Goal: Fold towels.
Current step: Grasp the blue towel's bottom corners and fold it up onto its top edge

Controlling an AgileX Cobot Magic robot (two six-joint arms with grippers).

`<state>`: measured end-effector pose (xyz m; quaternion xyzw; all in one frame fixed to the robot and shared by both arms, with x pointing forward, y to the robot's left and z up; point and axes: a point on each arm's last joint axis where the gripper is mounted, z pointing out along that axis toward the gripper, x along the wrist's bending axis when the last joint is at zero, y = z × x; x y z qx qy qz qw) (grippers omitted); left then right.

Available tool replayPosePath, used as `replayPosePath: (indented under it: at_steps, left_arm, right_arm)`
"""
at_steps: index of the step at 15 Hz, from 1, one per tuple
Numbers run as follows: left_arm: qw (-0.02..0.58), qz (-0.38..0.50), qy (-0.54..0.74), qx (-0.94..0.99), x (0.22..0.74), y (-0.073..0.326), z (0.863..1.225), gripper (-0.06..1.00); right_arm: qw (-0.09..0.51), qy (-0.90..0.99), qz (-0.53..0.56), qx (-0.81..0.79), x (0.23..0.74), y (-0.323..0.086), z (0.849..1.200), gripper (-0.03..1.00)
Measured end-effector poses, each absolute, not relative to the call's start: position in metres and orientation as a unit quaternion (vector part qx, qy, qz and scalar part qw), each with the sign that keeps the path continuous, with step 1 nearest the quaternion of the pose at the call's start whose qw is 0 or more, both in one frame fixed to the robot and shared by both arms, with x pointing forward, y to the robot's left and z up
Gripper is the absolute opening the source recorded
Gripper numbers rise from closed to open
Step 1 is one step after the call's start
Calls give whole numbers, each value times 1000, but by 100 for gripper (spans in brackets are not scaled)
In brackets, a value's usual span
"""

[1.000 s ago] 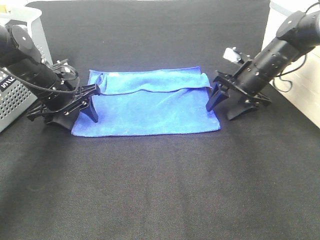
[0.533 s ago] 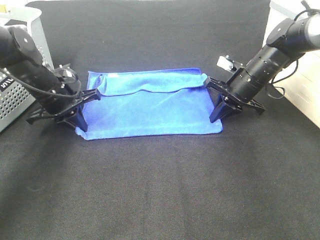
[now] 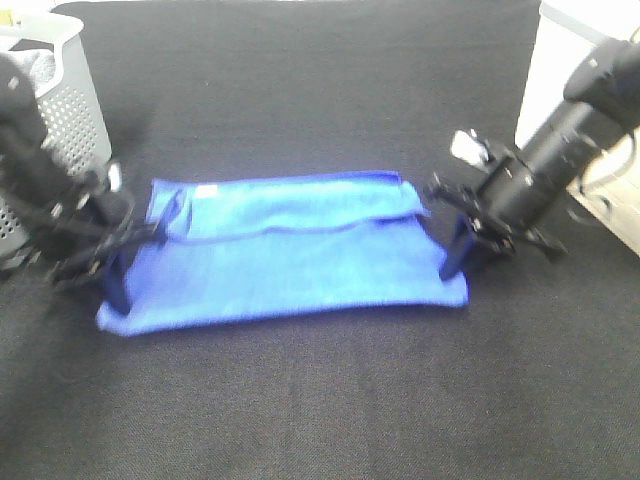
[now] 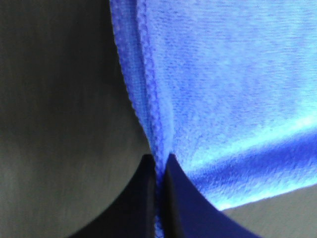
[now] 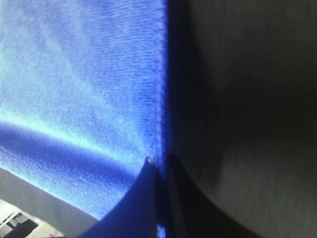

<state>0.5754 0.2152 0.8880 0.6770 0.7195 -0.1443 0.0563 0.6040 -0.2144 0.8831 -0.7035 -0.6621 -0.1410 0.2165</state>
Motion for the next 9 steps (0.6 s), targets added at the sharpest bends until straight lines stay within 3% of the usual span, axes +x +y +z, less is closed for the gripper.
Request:
replayPosePath:
  at_steps: [4,9]
  left_arm:
    - [39,-149,724,672,544,222,876,1]
    - [130,-65,717,682,570,221,917,1]
  right_arm:
    - [214,-652,-122,-717,569,-220,875,0]
    - [184,-660,-183,-705,593,-215,901,0]
